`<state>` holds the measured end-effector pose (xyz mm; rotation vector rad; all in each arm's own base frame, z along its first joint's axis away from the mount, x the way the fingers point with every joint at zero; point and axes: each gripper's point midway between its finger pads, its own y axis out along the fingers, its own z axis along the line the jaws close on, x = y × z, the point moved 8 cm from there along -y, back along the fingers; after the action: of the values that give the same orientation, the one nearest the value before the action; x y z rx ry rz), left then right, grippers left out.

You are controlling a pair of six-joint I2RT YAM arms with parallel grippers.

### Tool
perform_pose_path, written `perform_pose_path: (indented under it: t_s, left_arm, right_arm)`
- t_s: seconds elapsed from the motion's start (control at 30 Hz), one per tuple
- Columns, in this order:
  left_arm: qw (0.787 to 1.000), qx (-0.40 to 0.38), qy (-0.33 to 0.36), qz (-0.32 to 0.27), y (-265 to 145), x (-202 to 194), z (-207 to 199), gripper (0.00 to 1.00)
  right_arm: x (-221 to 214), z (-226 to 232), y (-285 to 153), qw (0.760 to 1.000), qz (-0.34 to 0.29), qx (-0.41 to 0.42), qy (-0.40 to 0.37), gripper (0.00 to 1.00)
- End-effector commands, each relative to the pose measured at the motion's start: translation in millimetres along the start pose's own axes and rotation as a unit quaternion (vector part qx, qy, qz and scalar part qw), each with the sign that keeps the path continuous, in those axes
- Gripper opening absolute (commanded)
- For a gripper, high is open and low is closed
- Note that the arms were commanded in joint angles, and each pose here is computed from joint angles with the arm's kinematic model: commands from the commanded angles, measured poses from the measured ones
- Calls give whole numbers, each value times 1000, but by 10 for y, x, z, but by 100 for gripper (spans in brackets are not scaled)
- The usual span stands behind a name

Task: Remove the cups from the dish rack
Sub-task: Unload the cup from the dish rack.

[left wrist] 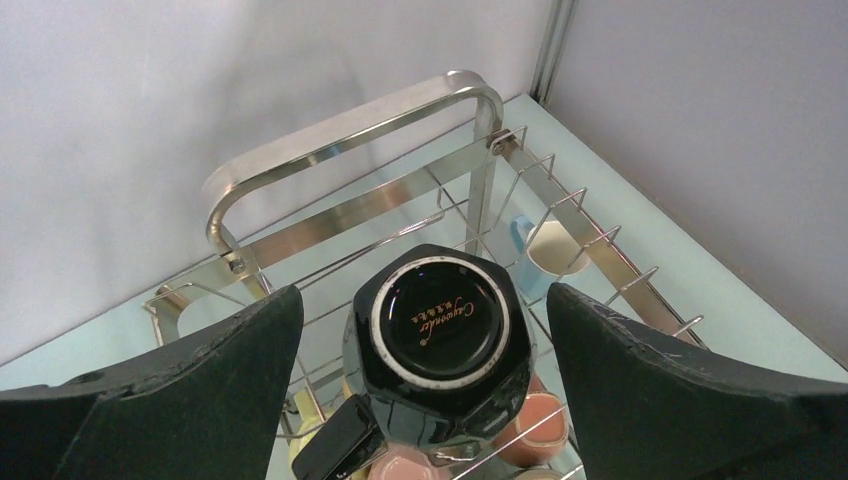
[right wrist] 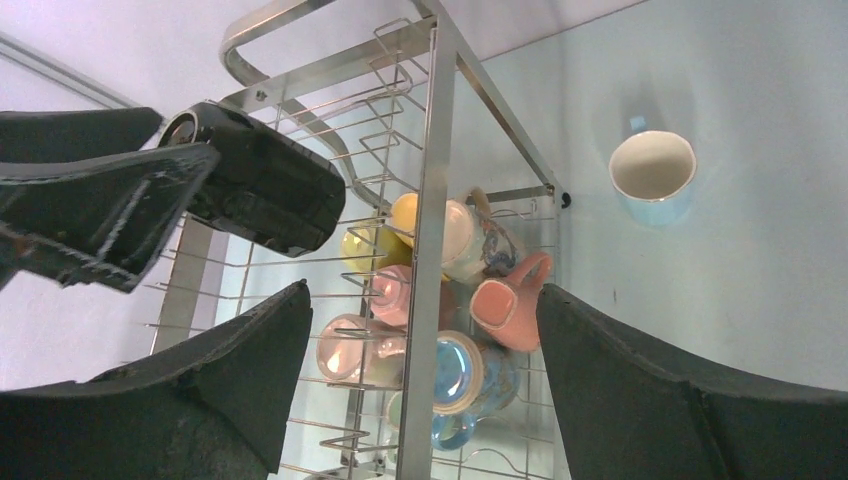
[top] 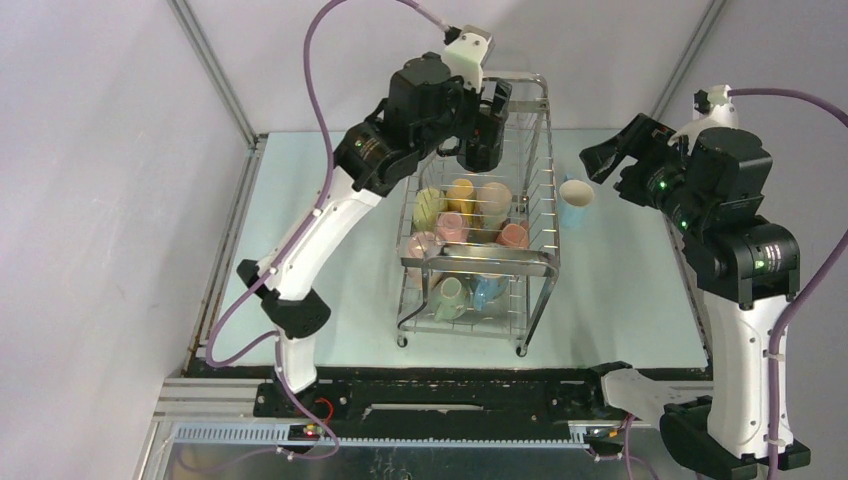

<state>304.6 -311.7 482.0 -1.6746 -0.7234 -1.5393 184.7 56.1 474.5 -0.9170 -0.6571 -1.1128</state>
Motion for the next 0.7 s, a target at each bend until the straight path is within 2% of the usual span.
perform_pose_path:
  t_s: [0.0, 0.4, 0.67]
  left_arm:
    - [999, 2, 0, -35, -16, 169, -16, 100]
    - [1000, -1, 1, 27, 171, -214, -94, 100]
    - [999, 6, 1, 44, 203, -327, -100, 95]
  right_arm:
    - [79, 83, -123, 1000, -16, 18, 7, 90]
    - [64, 121, -117, 1000, -12, 29, 5, 90]
    - [51, 112, -109, 1000, -12, 27, 3, 90]
